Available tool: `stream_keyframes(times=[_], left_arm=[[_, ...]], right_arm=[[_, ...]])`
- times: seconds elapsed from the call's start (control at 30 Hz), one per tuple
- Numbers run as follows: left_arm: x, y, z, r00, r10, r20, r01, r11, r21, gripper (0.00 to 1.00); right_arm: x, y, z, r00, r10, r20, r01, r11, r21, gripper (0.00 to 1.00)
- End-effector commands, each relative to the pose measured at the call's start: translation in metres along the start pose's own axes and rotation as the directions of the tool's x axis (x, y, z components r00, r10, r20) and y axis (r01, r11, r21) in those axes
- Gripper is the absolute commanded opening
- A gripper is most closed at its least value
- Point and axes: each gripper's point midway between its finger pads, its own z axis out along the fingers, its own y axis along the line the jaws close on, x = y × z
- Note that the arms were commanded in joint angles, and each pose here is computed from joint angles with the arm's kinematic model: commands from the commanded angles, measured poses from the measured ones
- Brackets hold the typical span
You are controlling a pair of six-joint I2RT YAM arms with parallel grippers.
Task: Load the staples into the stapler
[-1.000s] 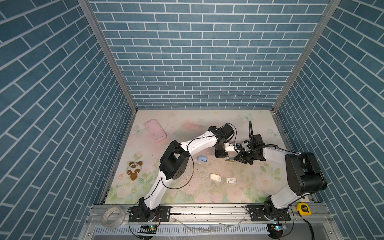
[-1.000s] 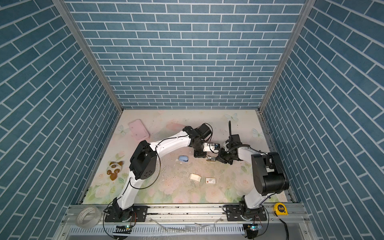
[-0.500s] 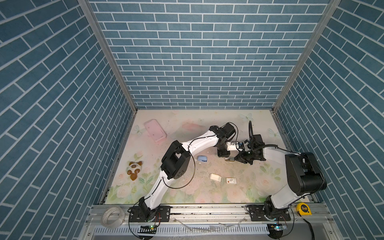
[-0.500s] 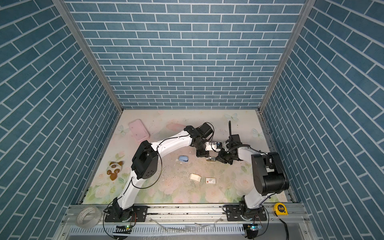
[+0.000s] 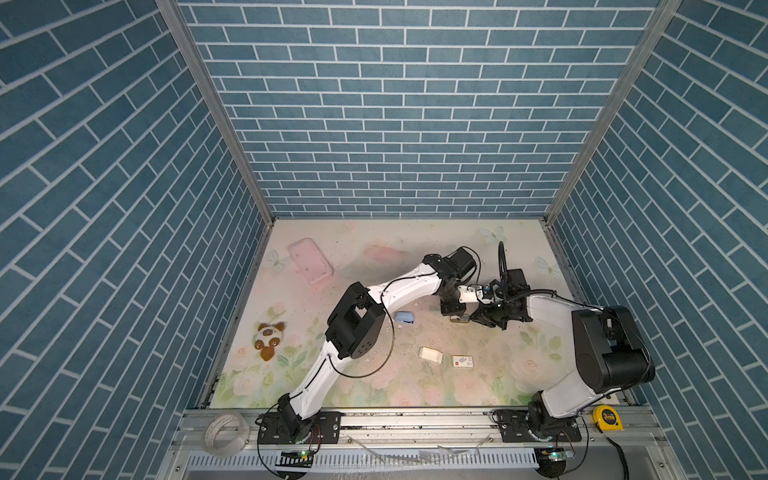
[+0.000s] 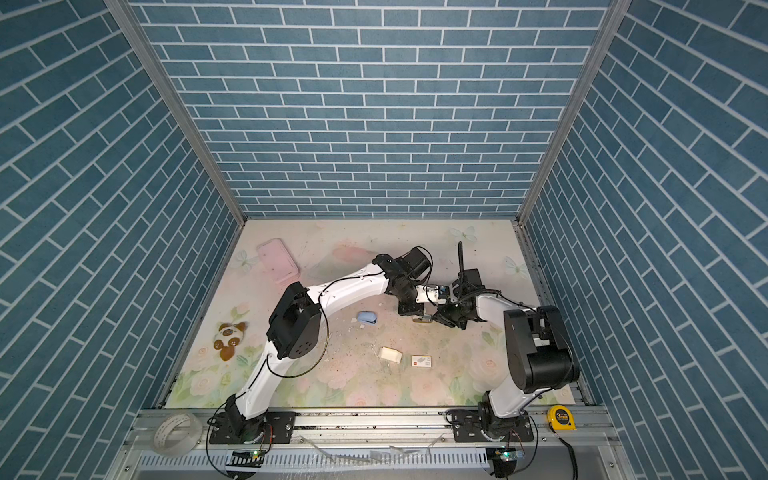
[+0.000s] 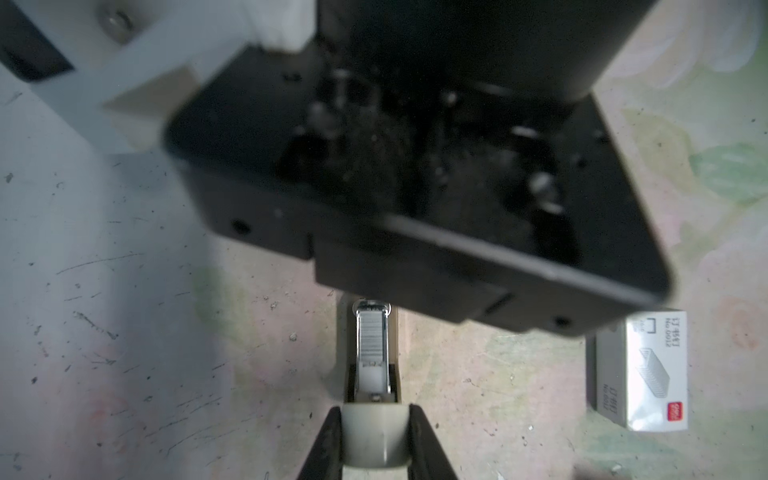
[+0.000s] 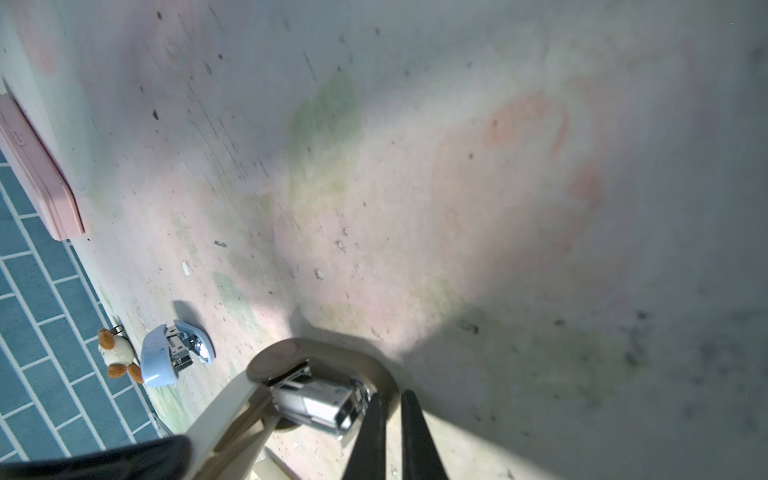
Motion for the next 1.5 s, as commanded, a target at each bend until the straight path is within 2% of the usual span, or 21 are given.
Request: stream_keyframes(times=[0.0,0.23,0.4,0.53,0.73,0.93,1.13,1.47], left_arm=[[0.014,-0.025,0.025,0.998,-0.01,-0.057,0.015,0.995,0.098,0.12],[0.012,-0.025,0.027,0.998,-0.004,-0.065,0.011,0.995,0.1,0.11],[0.011,-0.025,0.029,0.997,0.009,-0.074,-0.001,0.995,0.096,0.11],[0.01,-0.024,0.03,0.995,0.021,-0.094,-0.013,0.996,0.091,0.11],[0.009,-0.025,0.035,0.993,0.033,-0.11,-0.023,0.996,0.084,0.11],[0.007,-0.025,0.04,0.992,0.038,-0.123,-0.028,0.997,0.077,0.11],[0.009,-0.024,0.05,0.987,0.046,-0.152,-0.035,0.997,0.074,0.11],[0.025,-0.026,0.07,0.967,0.077,-0.241,-0.057,0.994,0.09,0.1]], right_arm=[[0.004,-0.011,-0.006,1.0,0.01,0.01,-0.011,0.999,0.053,0.11],[0.001,-0.016,-0.014,0.999,0.015,0.037,-0.018,0.996,0.084,0.11],[0.002,-0.03,-0.025,0.997,0.036,0.063,-0.046,0.985,0.165,0.11],[0.003,-0.052,-0.044,0.993,0.064,0.104,-0.092,0.951,0.294,0.11],[-0.005,-0.075,-0.084,0.963,0.077,0.26,-0.185,0.889,0.42,0.13],[-0.013,-0.079,-0.125,0.899,0.088,0.429,-0.278,0.872,0.403,0.13],[-0.016,-0.065,-0.162,0.842,0.065,0.536,-0.288,0.894,0.344,0.13],[-0.008,-0.048,-0.166,0.863,0.044,0.503,-0.219,0.93,0.294,0.13]])
